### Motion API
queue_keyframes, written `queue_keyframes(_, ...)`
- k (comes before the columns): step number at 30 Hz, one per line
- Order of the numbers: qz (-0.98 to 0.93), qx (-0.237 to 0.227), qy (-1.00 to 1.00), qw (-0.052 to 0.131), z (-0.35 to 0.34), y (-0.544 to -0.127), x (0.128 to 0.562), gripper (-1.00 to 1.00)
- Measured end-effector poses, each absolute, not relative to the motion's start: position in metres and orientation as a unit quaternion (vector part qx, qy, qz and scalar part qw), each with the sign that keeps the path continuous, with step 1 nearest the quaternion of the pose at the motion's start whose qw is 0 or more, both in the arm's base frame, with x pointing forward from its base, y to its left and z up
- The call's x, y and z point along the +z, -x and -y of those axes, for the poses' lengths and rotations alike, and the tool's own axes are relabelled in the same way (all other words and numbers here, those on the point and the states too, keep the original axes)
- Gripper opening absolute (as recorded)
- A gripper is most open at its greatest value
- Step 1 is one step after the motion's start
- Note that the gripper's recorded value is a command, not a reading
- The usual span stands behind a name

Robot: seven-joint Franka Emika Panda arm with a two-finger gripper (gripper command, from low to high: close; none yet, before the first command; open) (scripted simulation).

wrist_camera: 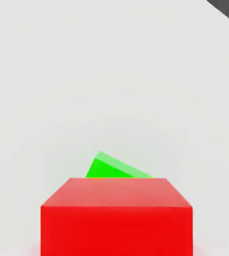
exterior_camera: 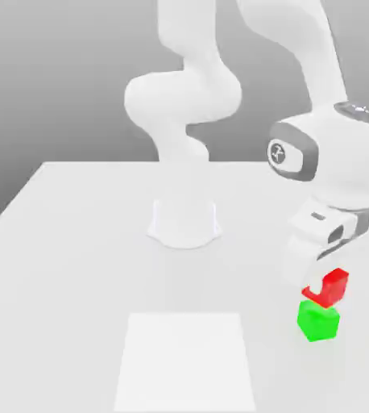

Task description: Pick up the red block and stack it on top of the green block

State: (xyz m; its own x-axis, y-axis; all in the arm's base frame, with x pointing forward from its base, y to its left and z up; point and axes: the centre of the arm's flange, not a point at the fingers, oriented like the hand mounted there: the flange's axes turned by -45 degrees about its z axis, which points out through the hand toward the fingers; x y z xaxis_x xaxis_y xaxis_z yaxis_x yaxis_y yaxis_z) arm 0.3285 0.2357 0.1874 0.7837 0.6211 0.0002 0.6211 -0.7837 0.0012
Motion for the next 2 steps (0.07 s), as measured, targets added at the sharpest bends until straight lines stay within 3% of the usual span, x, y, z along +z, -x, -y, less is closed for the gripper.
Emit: queue_keyframes(2,-0.329,0.000,-0.944,0.001,-0.2357,-0.3285,0.1874,1.00)
